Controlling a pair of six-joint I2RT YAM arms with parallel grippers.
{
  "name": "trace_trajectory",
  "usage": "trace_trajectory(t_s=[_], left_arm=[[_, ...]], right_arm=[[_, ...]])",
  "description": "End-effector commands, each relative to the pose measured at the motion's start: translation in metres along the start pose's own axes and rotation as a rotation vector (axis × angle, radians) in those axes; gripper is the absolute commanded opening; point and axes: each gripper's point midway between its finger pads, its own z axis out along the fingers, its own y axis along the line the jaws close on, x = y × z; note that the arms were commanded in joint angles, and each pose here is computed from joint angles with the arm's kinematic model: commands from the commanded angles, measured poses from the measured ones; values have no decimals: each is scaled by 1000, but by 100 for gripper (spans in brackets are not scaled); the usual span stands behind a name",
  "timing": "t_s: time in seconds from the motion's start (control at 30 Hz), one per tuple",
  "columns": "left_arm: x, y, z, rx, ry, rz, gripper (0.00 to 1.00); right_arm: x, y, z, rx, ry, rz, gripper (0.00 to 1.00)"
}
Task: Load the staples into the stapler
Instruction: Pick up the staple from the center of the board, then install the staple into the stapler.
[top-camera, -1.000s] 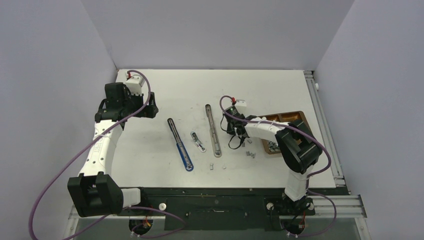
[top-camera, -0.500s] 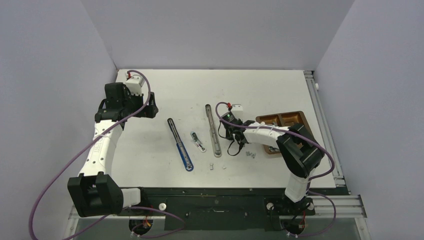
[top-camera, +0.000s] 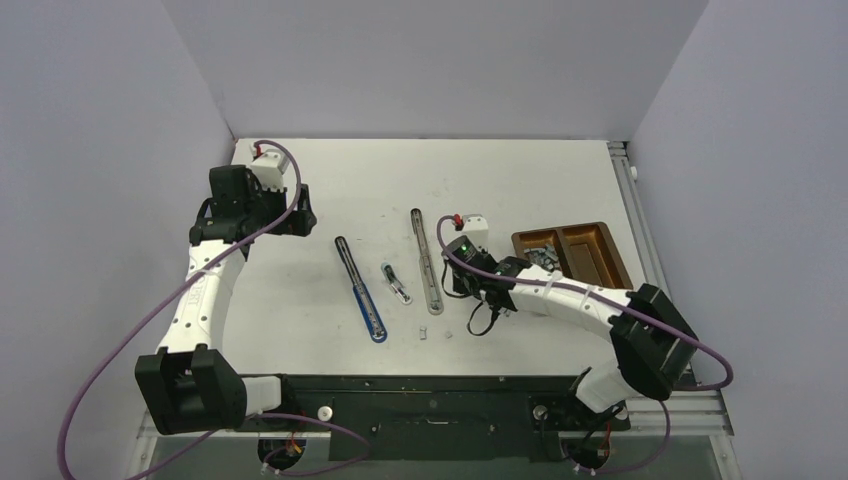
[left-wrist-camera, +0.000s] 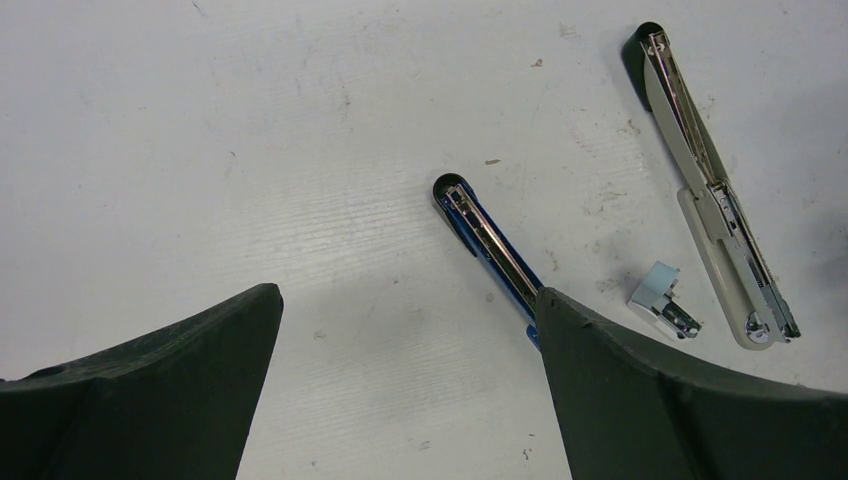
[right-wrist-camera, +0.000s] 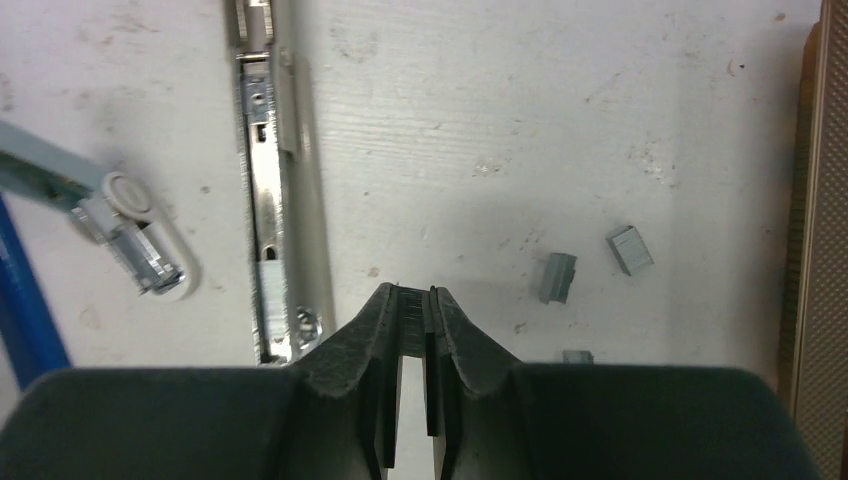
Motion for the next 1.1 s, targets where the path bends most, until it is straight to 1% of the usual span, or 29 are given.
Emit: trace_trajectory(t_s=[0.0, 0.2, 0.4, 0.57, 0.67, 1.07], left_arm=[[-12, -4, -11, 8, -56, 6, 96], [-2, -6, -11, 19, -36, -10, 96], [4, -7, -12, 21, -24, -2, 96], [1, -5, -12, 20, -17, 4, 96], [-1, -5, -13, 18, -20, 11, 96], [-2, -2, -14, 3, -24, 21, 96]], right_arm=[[-13, 27, -27, -101, -71, -12, 9], [-21, 77, -45, -212, -154, -59, 9], [-26, 134, -52, -270, -220, -138, 9], [-25, 172, -49, -327, -243, -200, 9], [-21, 184, -44, -343, -239, -211, 9], [-3, 207, -22, -356, -218, -221, 9]])
